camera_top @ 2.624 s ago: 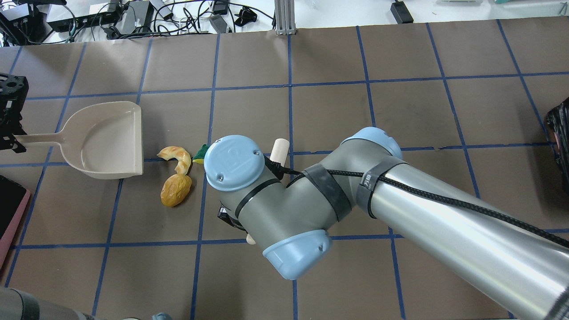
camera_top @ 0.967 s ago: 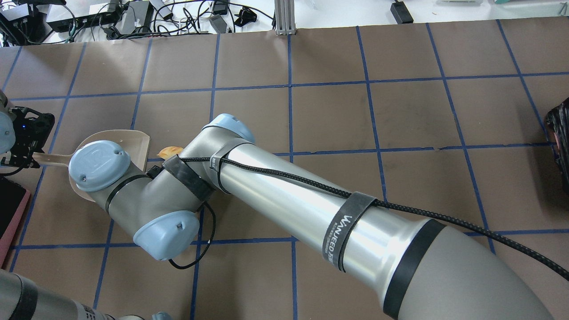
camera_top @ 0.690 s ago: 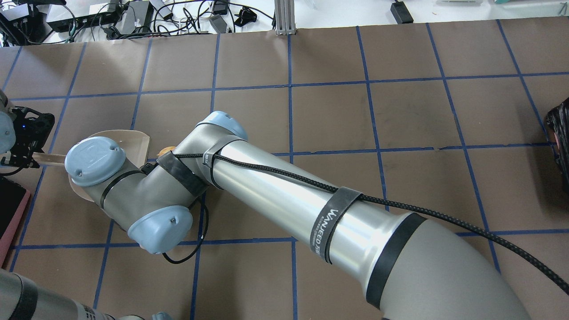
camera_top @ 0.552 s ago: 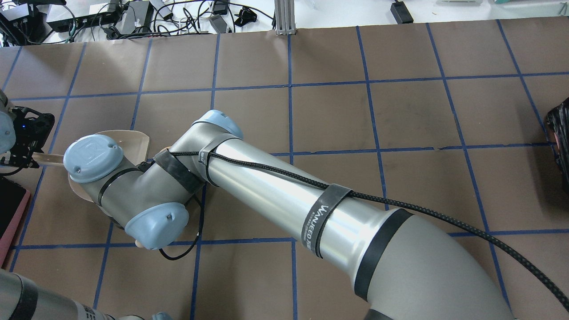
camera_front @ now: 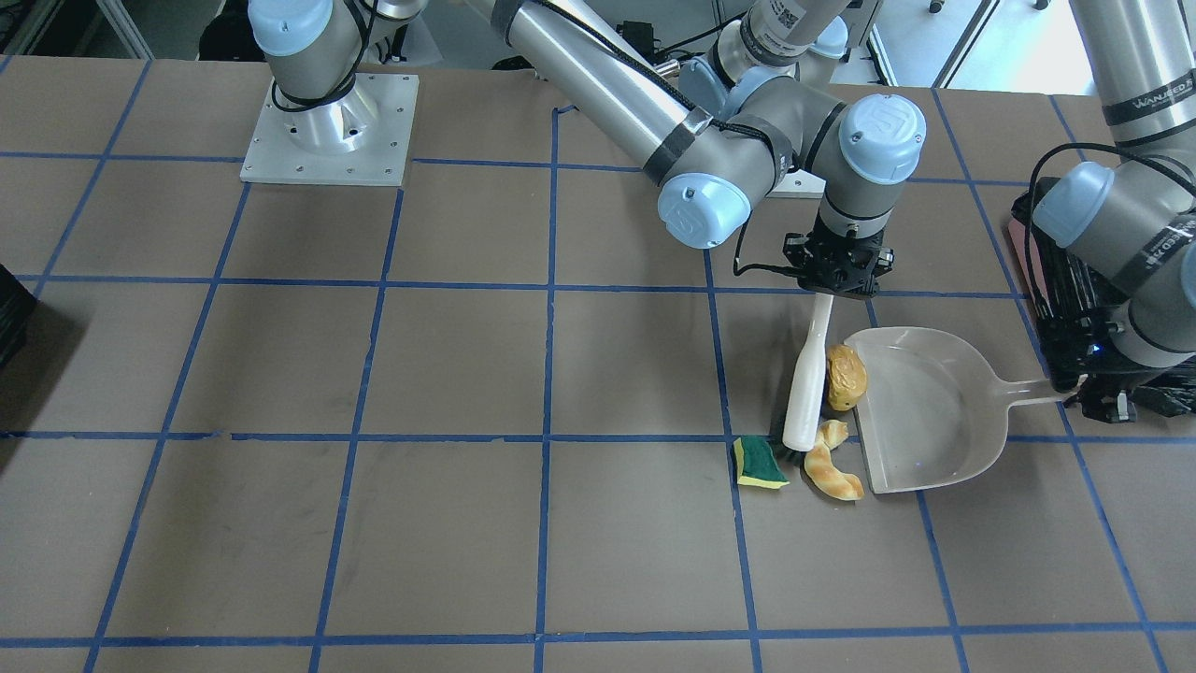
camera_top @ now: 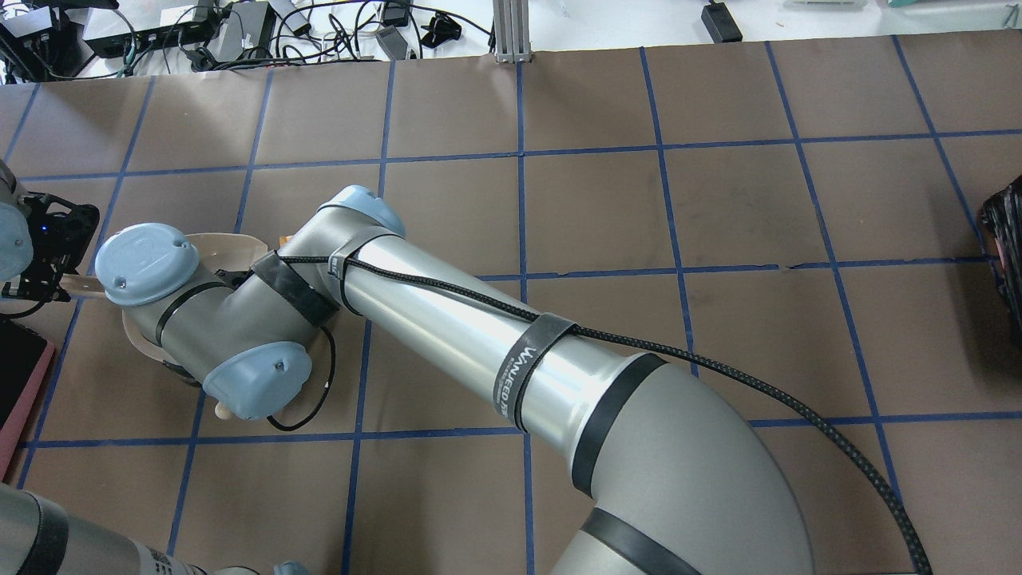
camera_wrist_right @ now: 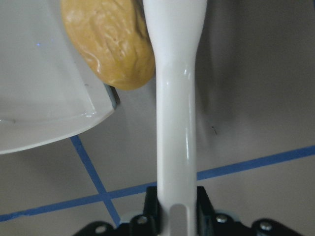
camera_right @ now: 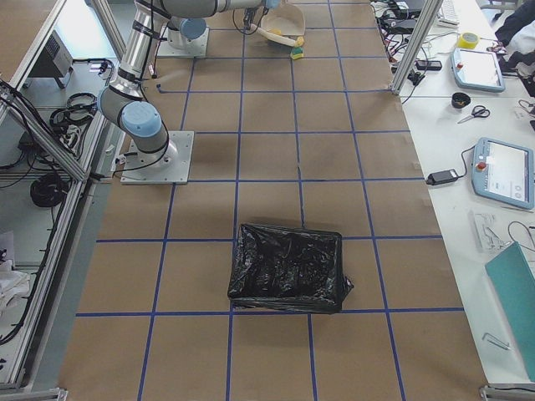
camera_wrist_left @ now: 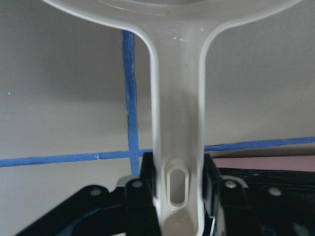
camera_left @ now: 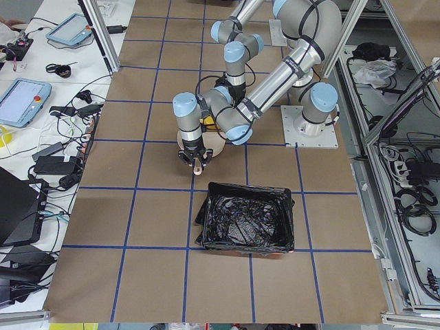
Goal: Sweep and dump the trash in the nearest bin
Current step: 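Sweep the trash pieces into the dustpan with the brush in the right gripper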
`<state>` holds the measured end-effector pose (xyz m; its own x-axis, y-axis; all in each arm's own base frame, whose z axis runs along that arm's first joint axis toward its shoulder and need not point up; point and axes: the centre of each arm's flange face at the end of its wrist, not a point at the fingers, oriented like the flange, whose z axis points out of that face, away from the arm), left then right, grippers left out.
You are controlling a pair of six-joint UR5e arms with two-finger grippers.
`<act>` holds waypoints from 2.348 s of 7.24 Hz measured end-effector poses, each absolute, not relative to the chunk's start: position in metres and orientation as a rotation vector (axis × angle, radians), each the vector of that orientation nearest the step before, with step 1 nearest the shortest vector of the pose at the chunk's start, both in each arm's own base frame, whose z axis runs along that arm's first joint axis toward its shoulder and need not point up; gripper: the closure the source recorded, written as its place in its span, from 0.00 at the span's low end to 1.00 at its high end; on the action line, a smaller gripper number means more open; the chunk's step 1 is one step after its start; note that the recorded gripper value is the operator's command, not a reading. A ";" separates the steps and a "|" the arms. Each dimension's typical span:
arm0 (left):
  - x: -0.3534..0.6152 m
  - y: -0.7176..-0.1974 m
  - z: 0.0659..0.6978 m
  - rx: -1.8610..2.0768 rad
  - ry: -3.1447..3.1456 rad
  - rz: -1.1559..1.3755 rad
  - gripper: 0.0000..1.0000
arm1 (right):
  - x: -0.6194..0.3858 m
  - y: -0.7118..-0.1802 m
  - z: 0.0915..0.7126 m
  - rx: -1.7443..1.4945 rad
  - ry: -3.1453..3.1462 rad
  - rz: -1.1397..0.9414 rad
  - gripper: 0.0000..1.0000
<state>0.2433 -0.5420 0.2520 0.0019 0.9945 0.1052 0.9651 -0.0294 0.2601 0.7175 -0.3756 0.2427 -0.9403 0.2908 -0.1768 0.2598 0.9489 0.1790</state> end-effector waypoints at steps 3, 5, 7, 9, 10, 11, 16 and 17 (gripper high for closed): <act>0.243 -0.542 0.251 2.141 2.105 0.394 1.00 | 0.725 -0.379 0.244 0.062 2.863 0.146 1.00; 0.243 -0.542 0.251 2.140 2.105 0.394 1.00 | 0.726 -0.378 0.243 -0.203 2.850 0.106 1.00; 0.243 -0.542 0.252 2.139 2.106 0.393 1.00 | 0.729 -0.369 0.244 -0.355 2.839 0.087 1.00; 0.243 -0.542 0.252 2.139 2.106 0.391 1.00 | 0.734 -0.353 0.252 -0.369 2.832 0.092 1.00; 0.243 -0.542 0.252 2.139 2.106 0.389 1.00 | 0.735 -0.345 0.258 -0.375 2.837 0.102 1.00; 0.243 -0.542 0.252 2.139 2.107 0.388 1.00 | 0.730 -0.337 0.267 -0.370 2.854 0.126 1.00; 0.244 -0.542 0.251 2.130 2.105 0.386 1.00 | 0.652 -0.364 0.305 -0.199 2.945 0.192 1.00; 0.244 -0.542 0.251 2.117 2.098 0.382 1.00 | 0.628 -0.382 0.316 -0.134 2.987 0.211 1.00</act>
